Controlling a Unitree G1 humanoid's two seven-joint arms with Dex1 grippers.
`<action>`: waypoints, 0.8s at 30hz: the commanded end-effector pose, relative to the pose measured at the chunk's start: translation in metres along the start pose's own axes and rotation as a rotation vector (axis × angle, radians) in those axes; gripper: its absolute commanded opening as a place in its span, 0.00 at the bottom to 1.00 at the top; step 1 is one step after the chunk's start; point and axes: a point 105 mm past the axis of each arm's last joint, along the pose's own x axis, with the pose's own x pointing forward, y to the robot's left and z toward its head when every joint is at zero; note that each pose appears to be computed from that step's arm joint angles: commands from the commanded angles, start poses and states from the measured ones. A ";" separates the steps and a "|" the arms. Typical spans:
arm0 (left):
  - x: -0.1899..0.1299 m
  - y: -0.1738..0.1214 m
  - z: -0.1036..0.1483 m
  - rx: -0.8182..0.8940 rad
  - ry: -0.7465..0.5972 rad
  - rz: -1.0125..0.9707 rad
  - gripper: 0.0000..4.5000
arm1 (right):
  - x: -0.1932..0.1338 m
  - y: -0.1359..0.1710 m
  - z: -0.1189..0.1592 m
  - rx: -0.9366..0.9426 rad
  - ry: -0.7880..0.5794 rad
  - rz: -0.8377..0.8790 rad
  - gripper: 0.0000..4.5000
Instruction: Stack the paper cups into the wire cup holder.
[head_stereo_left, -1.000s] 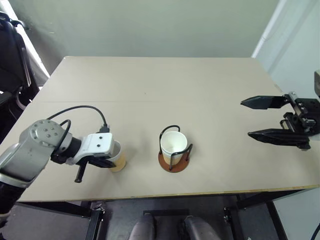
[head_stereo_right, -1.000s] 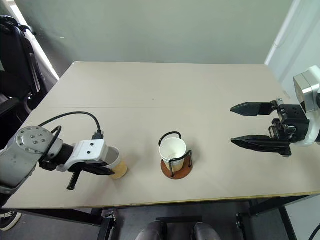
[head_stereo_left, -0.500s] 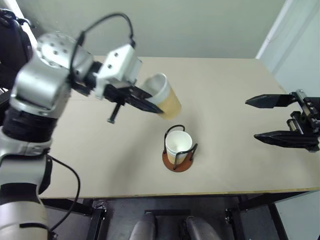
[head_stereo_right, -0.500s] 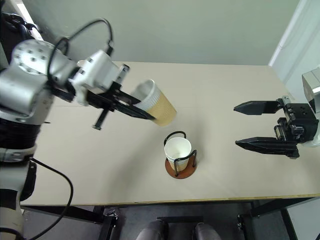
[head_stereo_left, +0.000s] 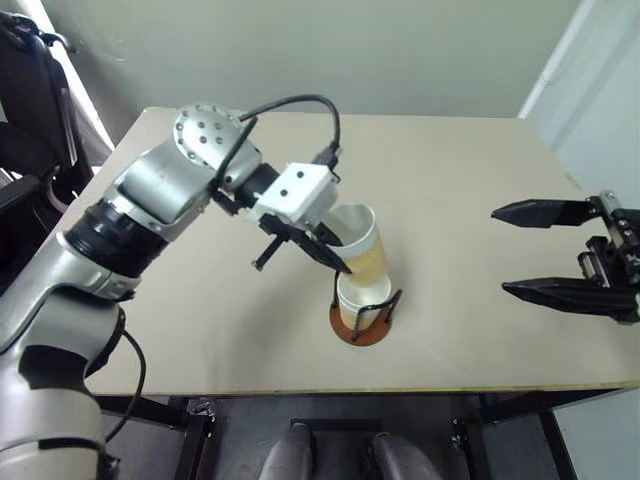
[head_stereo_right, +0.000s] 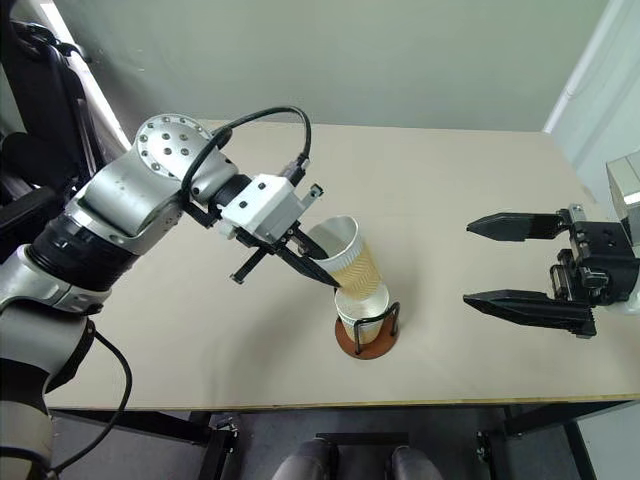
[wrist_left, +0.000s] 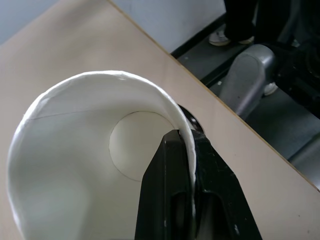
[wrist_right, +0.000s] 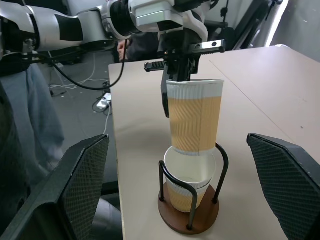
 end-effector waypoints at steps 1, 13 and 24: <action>-0.001 0.004 0.004 0.052 0.019 -0.029 0.01 | 0.000 0.005 0.009 -0.054 -0.001 -0.028 1.00; 0.008 0.004 -0.004 0.052 0.051 -0.057 0.29 | -0.001 0.008 0.010 -0.058 -0.007 -0.048 1.00; 0.002 0.016 -0.001 0.041 0.036 0.026 0.99 | 0.001 0.003 0.009 -0.060 -0.008 -0.031 1.00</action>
